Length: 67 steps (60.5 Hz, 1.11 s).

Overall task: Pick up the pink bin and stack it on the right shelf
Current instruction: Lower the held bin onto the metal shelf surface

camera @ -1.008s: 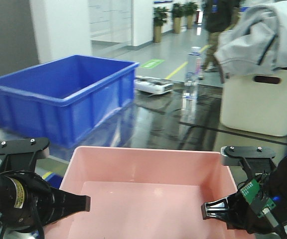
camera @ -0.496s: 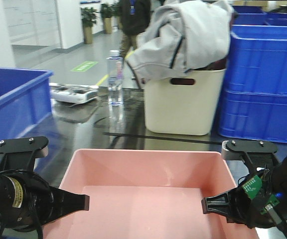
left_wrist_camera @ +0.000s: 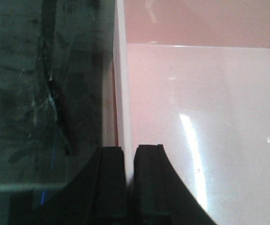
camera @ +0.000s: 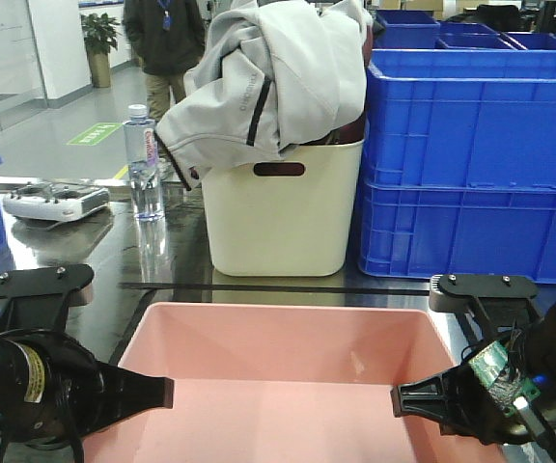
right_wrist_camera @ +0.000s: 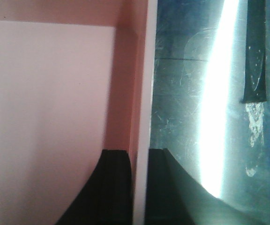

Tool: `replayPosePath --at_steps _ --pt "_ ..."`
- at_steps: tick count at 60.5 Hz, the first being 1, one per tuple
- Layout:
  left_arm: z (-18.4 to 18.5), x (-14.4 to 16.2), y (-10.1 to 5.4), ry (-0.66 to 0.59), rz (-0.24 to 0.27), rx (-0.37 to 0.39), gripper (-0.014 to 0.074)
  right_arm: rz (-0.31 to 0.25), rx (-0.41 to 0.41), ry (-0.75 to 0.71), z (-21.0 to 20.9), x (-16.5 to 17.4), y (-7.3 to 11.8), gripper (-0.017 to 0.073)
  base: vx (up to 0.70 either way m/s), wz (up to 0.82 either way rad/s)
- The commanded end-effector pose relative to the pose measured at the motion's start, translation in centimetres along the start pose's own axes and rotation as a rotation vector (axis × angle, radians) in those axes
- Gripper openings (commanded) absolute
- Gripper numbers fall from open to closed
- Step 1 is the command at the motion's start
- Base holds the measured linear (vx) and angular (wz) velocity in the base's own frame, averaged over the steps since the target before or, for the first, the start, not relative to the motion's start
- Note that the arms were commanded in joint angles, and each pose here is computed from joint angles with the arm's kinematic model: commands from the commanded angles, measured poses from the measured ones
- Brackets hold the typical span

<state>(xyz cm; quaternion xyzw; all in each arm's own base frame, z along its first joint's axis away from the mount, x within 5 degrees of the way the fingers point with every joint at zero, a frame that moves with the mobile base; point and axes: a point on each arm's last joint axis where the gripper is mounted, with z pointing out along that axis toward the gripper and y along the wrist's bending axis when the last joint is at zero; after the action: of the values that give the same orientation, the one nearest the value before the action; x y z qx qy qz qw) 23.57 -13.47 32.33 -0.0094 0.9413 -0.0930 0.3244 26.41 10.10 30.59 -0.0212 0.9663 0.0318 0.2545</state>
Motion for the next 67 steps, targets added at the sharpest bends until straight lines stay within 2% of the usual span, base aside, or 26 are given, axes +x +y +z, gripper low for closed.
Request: replayPosePath --at_steps 1,67 --pt "-1.83 -1.32 0.31 -0.106 0.027 0.006 0.0143 -0.059 0.068 -0.053 -1.12 -0.57 -0.94 -0.0001 0.13 -0.13" --pt "-1.83 -1.31 0.31 -0.105 0.026 0.006 0.0143 -0.059 0.068 -0.053 -1.12 -0.57 -0.94 -0.0001 0.10 -0.04"
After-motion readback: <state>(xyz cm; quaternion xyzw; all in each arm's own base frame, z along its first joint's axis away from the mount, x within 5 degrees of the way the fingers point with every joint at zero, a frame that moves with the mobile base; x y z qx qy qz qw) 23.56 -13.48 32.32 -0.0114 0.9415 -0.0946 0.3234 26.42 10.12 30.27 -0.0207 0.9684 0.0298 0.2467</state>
